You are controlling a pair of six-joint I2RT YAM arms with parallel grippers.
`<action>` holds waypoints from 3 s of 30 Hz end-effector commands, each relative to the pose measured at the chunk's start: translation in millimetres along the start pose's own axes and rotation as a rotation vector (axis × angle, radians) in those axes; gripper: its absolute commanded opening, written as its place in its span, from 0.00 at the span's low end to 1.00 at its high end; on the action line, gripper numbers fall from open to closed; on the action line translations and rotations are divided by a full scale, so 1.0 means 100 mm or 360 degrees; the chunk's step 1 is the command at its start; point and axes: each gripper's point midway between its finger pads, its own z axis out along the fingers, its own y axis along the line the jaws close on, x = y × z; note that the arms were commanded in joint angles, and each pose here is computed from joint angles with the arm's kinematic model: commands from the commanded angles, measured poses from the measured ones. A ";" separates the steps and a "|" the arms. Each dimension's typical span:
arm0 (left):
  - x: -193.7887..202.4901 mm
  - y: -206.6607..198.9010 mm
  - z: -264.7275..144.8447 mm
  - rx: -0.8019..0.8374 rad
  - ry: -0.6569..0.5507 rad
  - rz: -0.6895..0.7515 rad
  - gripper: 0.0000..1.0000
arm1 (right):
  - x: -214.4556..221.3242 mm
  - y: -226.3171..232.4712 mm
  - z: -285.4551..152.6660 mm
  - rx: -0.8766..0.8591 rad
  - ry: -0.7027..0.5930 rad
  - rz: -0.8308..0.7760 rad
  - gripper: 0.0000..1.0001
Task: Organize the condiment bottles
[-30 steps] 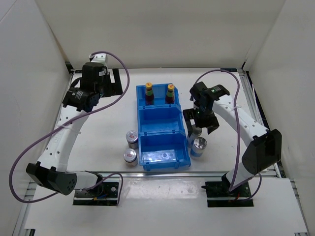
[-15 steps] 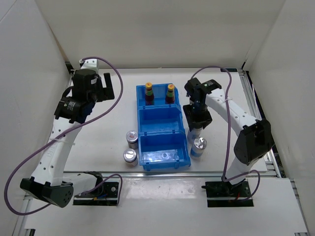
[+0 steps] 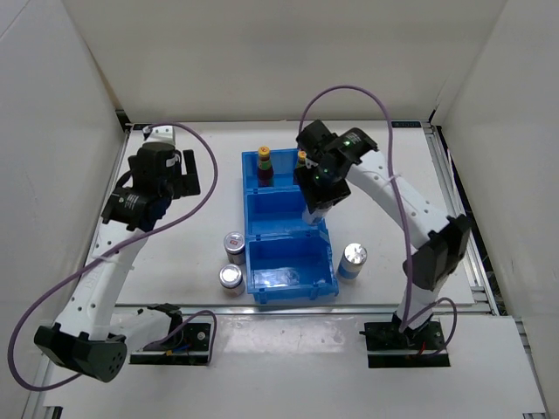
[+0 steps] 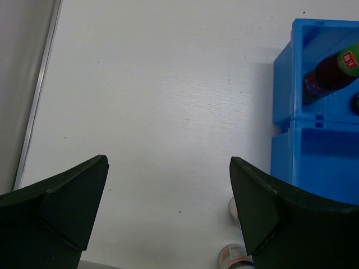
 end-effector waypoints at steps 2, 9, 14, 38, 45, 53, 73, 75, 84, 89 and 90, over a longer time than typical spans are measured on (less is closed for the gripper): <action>0.03 0.12 -0.12 -0.0037 -0.0058 -0.0007 1.00 | -0.15 -0.02 0.34 0.0068 0.0067 -0.0019 0.31; 0.20 0.23 -0.22 -0.0054 -0.0052 0.0026 1.00 | -0.27 0.07 0.72 0.0055 0.0139 -0.0039 0.40; 0.32 0.28 -0.29 -0.0051 -0.0069 0.0035 1.00 | -0.28 0.08 0.72 0.0083 0.0171 0.0040 0.88; 0.66 0.30 -0.36 0.0013 -0.0037 0.0011 1.00 | 1.46 -0.43 0.37 0.0316 0.0506 0.0436 0.98; 0.63 0.31 -0.37 0.0015 -0.0050 0.0037 1.00 | 1.62 -0.38 0.54 0.0260 0.0600 0.0432 0.58; 0.74 0.29 -0.34 0.0026 -0.0014 0.0015 1.00 | 1.34 -0.44 0.12 0.0283 0.0449 0.0431 0.03; 0.96 0.23 -0.32 0.0077 0.0052 -0.0028 1.00 | -0.25 0.48 -0.70 0.0013 -0.0348 -0.0161 0.00; 1.01 0.25 -0.33 0.0070 0.0081 -0.0017 1.00 | -0.34 0.61 -0.53 0.0027 -0.0293 -0.0190 0.00; 1.00 0.22 -0.41 0.0123 0.0069 -0.0026 1.00 | -0.39 0.68 0.26 0.0310 0.0044 -0.0324 0.00; 0.95 0.21 -0.45 0.0146 0.0042 -0.0038 1.00 | -0.30 0.66 0.46 0.0369 0.0142 -0.0317 0.05; 0.95 0.21 -0.45 0.0146 0.0042 -0.0038 1.00 | -0.30 0.66 0.46 0.0369 0.0142 -0.0317 0.05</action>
